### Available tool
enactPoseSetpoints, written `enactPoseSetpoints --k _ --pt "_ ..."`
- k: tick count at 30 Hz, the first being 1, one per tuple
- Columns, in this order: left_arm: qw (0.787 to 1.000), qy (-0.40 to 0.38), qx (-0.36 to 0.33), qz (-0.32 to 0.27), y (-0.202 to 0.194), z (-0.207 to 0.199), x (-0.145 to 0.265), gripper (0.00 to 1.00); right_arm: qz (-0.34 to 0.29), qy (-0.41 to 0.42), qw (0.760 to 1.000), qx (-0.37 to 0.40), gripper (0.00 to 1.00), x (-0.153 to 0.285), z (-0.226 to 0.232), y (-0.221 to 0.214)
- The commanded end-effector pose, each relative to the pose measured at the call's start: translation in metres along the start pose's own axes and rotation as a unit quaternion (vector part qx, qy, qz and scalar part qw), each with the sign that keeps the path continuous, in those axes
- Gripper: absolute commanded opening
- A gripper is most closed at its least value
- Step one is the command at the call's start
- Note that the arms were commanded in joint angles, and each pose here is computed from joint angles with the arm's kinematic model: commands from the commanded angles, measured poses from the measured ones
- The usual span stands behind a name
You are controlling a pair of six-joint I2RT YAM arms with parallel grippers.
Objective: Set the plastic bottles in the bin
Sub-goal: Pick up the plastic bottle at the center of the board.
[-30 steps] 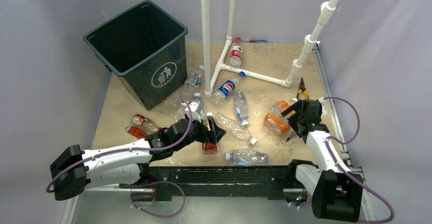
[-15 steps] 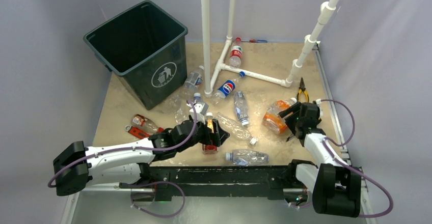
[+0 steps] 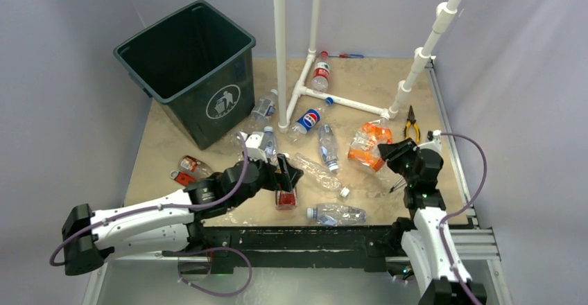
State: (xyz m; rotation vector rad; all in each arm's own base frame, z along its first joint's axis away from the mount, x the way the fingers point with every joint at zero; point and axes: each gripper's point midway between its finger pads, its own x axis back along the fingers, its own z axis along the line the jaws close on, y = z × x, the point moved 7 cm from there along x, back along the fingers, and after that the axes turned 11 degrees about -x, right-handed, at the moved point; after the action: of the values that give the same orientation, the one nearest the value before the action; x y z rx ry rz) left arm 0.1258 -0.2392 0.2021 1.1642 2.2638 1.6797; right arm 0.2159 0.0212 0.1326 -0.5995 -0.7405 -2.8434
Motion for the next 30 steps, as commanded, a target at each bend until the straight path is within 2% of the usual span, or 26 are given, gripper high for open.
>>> enactPoseSetpoints --k 1,5,8,10,13,17,22,27,30 --pt "0.997 0.041 -0.004 -0.064 0.039 0.006 0.025 0.98 0.054 0.141 0.983 0.101 0.29 0.027 0.043 -0.006" --pt "0.990 0.066 -0.004 -0.122 0.067 0.016 0.050 0.99 0.133 0.300 0.931 0.163 0.27 0.057 0.086 -0.034" --pt "0.982 0.071 -0.001 -0.174 0.094 0.017 0.072 1.00 0.146 0.410 0.882 0.182 0.28 0.088 0.117 -0.042" --pt "0.977 0.072 -0.002 -0.202 0.110 0.018 0.085 0.99 0.152 0.481 0.841 0.195 0.28 0.111 0.133 -0.045" --pt "0.969 0.084 0.012 -0.233 0.123 0.022 0.097 0.99 0.175 0.548 0.789 0.215 0.28 0.134 0.147 -0.052" --pt "0.968 -0.007 -0.032 -0.250 0.131 0.004 0.106 0.99 0.193 0.611 0.726 0.250 0.27 0.154 0.153 -0.061" --pt "0.947 -0.172 -0.086 -0.258 0.133 -0.034 0.112 0.99 0.185 0.664 0.676 0.261 0.25 0.168 0.159 -0.067" --pt "0.922 -0.255 -0.118 -0.266 0.135 -0.058 0.113 0.99 0.176 0.693 0.654 0.247 0.22 0.177 0.174 -0.072" --pt "0.915 -0.275 -0.125 -0.267 0.138 -0.066 0.111 0.98 0.177 0.702 0.646 0.242 0.21 0.179 0.184 -0.079"
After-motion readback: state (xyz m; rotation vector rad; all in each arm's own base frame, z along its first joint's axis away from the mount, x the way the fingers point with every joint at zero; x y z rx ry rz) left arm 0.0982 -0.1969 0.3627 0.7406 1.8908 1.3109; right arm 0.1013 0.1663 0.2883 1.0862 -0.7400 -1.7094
